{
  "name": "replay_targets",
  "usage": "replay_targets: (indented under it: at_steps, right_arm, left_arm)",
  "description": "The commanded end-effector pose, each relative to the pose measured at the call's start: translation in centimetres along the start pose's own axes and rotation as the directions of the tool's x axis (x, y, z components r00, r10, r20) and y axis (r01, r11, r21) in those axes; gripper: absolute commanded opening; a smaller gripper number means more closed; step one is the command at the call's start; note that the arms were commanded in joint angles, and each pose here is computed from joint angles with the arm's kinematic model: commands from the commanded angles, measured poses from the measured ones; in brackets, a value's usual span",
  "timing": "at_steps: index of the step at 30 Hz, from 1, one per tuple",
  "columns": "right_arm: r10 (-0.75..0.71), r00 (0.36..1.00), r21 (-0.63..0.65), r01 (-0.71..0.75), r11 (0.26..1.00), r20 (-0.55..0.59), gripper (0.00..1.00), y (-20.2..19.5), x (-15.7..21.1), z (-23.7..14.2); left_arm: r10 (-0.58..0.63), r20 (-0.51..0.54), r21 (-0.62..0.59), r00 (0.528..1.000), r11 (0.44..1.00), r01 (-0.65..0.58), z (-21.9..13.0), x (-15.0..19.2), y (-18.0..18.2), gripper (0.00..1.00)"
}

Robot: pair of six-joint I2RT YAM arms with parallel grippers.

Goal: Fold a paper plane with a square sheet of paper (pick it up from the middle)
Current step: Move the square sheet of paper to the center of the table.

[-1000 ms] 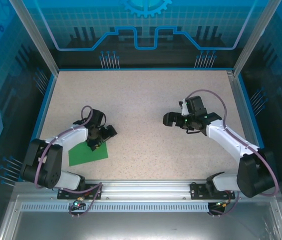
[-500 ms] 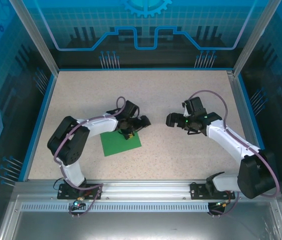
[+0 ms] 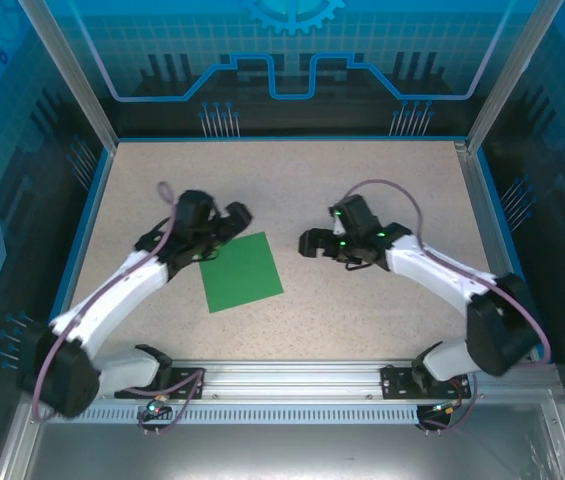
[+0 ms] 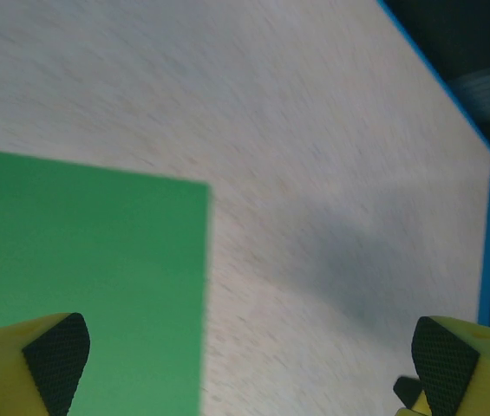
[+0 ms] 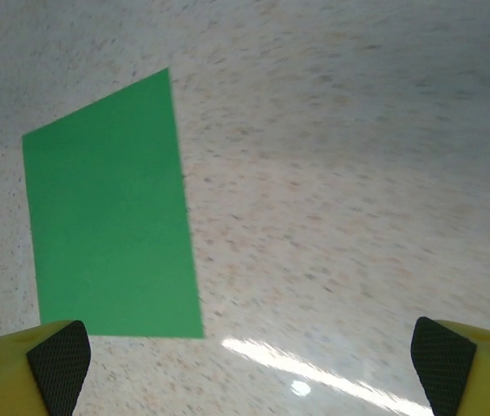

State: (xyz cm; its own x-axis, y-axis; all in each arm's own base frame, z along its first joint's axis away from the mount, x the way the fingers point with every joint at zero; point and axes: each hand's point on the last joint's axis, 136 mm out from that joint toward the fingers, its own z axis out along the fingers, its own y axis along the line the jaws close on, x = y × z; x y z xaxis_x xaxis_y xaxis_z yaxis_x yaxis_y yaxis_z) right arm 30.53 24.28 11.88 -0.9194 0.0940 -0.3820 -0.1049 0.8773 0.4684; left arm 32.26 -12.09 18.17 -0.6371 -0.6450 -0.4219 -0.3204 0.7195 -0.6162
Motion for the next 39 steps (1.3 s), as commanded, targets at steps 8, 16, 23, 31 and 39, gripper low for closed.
replay_targets:
  at_steps: [8,16,23,31,39]
  right_arm:
    - [-0.132,0.979,0.004,0.134,0.991,-0.153,0.99,9.8,0.5,9.2]
    - [-0.100,0.970,-0.079,0.084,0.993,-0.221,0.94,12.0,1.2,12.5]
    - [-0.082,0.947,-0.053,0.069,0.996,-0.311,0.91,11.5,2.8,15.1]
    - [0.025,0.944,0.113,0.013,0.994,-0.329,0.89,6.3,3.5,16.4]
    - [0.139,0.957,0.267,-0.069,0.961,-0.254,0.88,-3.0,3.2,11.2]
  left_arm:
    - [0.045,0.132,-0.243,0.990,0.970,-0.012,-5.1,0.8,11.7,0.99]
    - [0.005,0.195,-0.275,0.981,0.960,0.050,-5.0,1.0,13.8,0.99]
    - [-0.021,0.244,-0.252,0.970,0.964,0.084,-4.6,-0.1,13.3,0.99]
    - [0.005,0.169,-0.192,0.986,0.981,0.027,-3.3,0.6,11.7,0.99]
    - [0.019,0.016,-0.038,1.000,0.999,-0.019,-0.7,2.8,8.7,0.99]
